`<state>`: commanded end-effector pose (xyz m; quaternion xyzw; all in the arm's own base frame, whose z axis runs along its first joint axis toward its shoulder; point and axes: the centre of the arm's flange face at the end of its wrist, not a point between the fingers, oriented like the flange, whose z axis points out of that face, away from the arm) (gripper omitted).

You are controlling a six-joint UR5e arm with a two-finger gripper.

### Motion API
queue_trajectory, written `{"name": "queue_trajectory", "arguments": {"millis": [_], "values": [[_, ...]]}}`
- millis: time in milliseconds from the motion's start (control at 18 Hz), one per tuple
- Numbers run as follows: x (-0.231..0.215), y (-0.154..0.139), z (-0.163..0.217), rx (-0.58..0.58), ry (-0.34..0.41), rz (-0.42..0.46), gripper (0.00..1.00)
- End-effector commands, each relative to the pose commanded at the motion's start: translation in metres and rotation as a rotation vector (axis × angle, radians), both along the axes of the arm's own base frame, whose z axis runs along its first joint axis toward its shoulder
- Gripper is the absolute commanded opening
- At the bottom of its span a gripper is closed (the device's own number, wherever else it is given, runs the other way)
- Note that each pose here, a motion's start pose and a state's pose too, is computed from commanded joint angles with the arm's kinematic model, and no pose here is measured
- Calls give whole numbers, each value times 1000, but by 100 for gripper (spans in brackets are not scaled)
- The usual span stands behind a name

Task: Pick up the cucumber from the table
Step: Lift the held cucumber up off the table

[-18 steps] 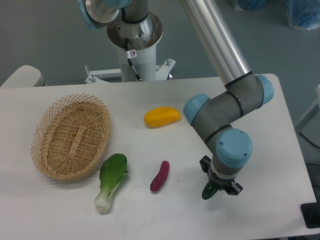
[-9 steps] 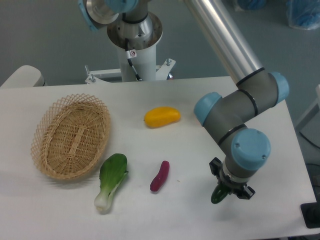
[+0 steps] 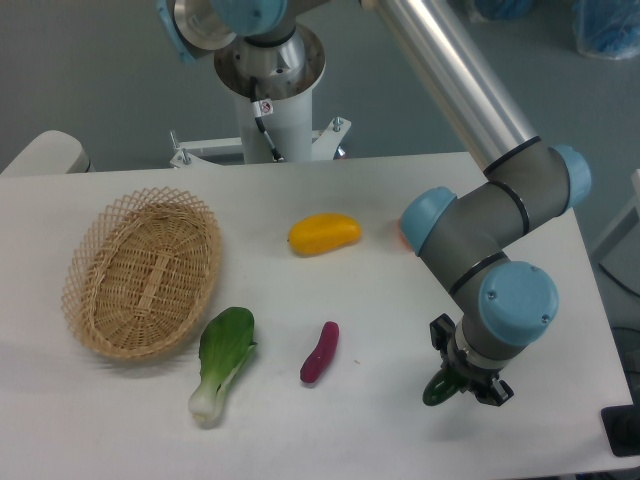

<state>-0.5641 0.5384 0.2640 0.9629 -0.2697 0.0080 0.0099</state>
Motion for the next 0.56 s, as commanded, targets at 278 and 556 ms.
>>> {"name": "queue_trajectory", "arguments": {"millis": [278,556], "values": [[1,1,0,0,1,-63,15],[2,3,-1,0,0,-86,15]]}}
